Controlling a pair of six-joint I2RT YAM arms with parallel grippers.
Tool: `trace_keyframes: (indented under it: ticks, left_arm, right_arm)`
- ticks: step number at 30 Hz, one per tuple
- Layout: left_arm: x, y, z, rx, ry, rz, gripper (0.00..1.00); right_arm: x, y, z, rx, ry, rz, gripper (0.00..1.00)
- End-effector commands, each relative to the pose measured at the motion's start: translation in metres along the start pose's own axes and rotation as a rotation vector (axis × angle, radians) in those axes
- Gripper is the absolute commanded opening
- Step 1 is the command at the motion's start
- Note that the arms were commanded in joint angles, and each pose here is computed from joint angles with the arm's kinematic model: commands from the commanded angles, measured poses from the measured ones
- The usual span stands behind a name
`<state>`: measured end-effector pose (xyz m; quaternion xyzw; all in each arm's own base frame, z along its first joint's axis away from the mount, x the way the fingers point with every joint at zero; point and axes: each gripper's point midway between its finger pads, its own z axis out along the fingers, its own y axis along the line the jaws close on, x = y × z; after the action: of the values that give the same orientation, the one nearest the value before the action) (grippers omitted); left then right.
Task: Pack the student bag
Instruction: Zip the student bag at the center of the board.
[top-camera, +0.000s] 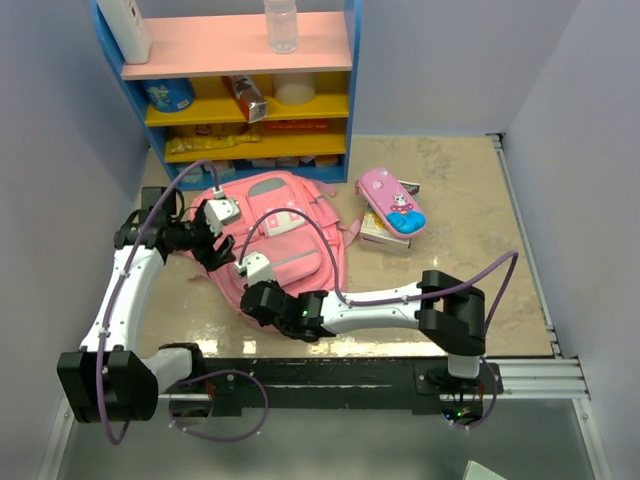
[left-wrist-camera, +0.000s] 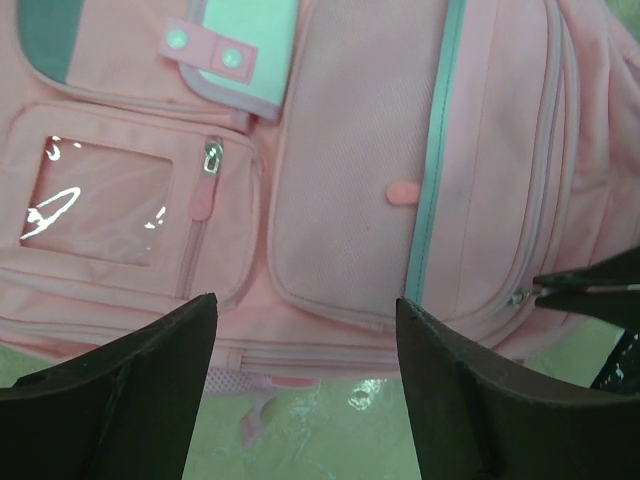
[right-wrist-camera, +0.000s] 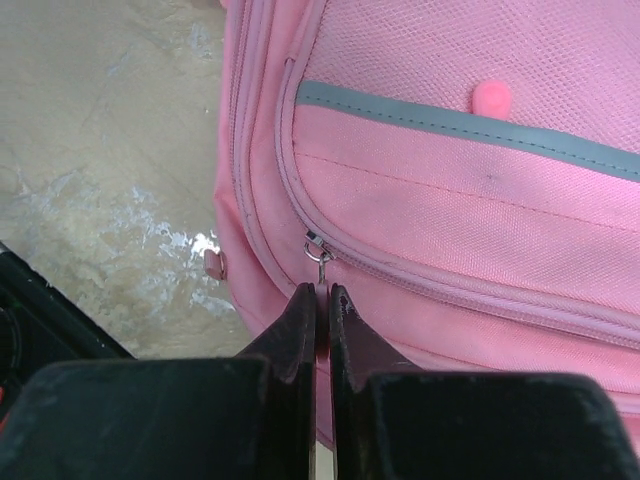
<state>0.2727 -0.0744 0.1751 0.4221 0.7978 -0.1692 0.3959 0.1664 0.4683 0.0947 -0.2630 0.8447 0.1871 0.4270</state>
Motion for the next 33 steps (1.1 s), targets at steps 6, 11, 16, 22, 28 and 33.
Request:
trace_keyframes:
  ticks: [6, 11, 16, 22, 28, 33]
  left_arm:
    - [0.04, -0.047, 0.001, 0.254, 0.065, 0.178, 0.75]
    - [0.041, -0.065, 0.009, 0.29, -0.036, 0.248, 0.75]
    - [0.045, -0.073, 0.021, 0.282, -0.068, 0.322, 0.76]
    - [0.049, -0.082, 0.034, 0.287, -0.098, 0.364, 0.76]
    - [0.04, -0.094, 0.039, 0.32, -0.115, 0.397, 0.77]
    - [0.053, -0.086, 0.044, 0.292, -0.064, 0.447, 0.76]
  right_arm:
    - [-0.019, -0.003, -0.009, -0.033, -0.041, 0.078, 0.0]
    - [-0.022, -0.007, -0.009, -0.058, -0.039, 0.109, 0.0]
    - [-0.028, -0.018, -0.008, -0.087, -0.03, 0.183, 0.0]
    - [-0.038, -0.016, -0.014, -0.162, -0.048, 0.239, 0.0]
    - [-0.044, -0.016, -0.012, -0.204, -0.052, 0.271, 0.0]
    - [-0.05, -0.021, -0.014, -0.225, -0.061, 0.299, 0.0]
